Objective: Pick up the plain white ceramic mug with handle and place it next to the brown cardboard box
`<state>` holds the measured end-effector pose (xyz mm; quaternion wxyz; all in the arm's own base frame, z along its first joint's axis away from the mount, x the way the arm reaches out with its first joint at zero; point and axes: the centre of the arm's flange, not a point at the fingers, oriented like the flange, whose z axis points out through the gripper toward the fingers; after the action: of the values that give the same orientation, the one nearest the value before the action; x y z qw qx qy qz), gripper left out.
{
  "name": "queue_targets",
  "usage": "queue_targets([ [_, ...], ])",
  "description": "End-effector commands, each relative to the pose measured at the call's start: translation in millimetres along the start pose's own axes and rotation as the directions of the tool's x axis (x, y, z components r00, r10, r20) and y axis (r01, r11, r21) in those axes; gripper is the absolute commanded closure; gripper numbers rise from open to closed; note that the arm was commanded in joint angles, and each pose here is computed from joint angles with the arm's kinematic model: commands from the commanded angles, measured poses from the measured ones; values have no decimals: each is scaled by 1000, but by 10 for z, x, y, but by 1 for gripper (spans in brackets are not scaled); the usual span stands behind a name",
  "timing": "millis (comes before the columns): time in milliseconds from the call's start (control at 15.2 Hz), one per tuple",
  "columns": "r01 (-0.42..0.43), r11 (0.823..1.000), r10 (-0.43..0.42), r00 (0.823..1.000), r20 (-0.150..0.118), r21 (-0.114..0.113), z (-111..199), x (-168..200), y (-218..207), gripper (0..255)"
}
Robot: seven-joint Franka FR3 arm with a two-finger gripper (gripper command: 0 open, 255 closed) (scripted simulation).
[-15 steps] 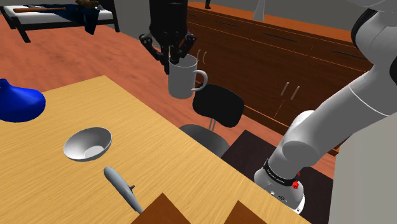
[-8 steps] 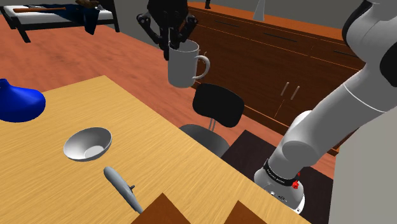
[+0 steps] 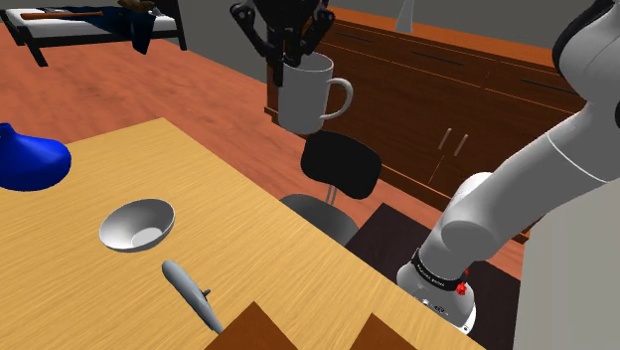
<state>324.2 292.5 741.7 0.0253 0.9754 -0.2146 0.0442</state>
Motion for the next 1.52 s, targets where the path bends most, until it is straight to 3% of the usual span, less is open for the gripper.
queue_targets([
  [0, 0, 1000, 0, 1000, 1, 0, -27, -229, 111, 255],
  [1452, 0, 1000, 0, 1000, 1, 0, -253, -2871, 1295, 255],
])
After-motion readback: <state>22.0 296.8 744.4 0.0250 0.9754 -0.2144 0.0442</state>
